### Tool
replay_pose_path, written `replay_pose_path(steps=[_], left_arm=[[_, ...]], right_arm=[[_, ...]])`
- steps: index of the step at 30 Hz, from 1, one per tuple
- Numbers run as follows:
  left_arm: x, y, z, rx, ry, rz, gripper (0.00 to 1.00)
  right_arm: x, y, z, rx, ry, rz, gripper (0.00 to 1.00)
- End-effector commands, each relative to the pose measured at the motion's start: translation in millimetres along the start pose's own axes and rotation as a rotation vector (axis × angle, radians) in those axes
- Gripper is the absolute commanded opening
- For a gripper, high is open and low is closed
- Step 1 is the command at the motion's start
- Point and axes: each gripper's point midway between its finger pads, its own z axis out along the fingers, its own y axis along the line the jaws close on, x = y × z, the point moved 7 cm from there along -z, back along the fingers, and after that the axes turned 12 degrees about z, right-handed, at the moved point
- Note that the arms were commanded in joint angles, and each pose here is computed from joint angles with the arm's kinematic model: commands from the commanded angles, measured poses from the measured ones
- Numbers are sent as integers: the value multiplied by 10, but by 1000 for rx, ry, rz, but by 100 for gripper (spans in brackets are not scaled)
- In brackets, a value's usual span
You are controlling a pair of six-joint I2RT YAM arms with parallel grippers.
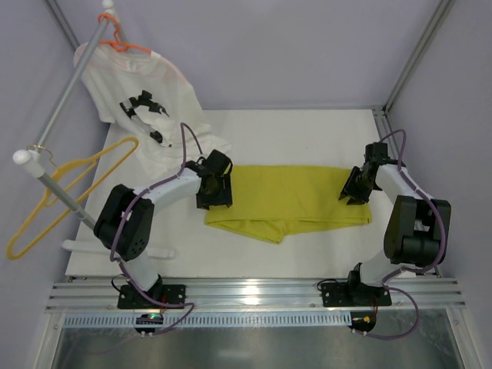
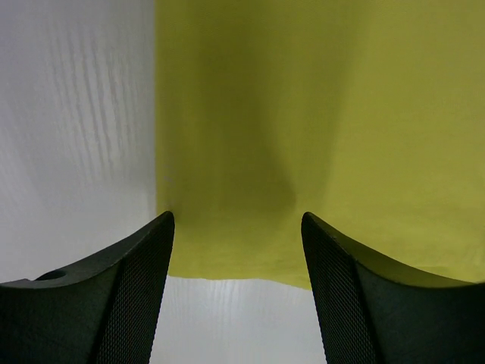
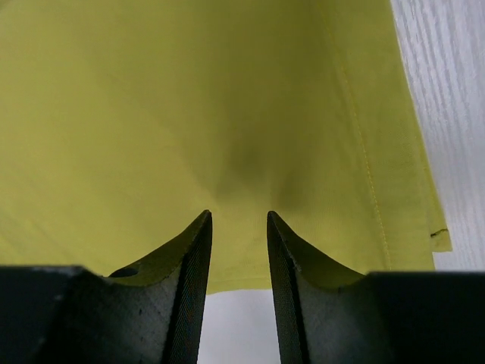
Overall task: Place the trousers on the hanger
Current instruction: Grab a hanger with the left arm
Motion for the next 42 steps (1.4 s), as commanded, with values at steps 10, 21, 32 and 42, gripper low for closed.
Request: replay_pose_path(steps=[10,21,32,42], left_arm=[[-464,3,-1295,-280,-263,46,68],[-593,543,-2827,-607,-635,-228,61],[-485,1127,-3131,-617,-755,-656,60],[-790,1517,-2740,-773,-600,-868,65]], right_arm=[[97,348,-406,-170,-91,-78,40],[579,1312,-1303,-580,-104,-396,53],[830,1418,-1272,-552,-65,-453,53],[818,1370,-1319,-534,-89,-466,54]])
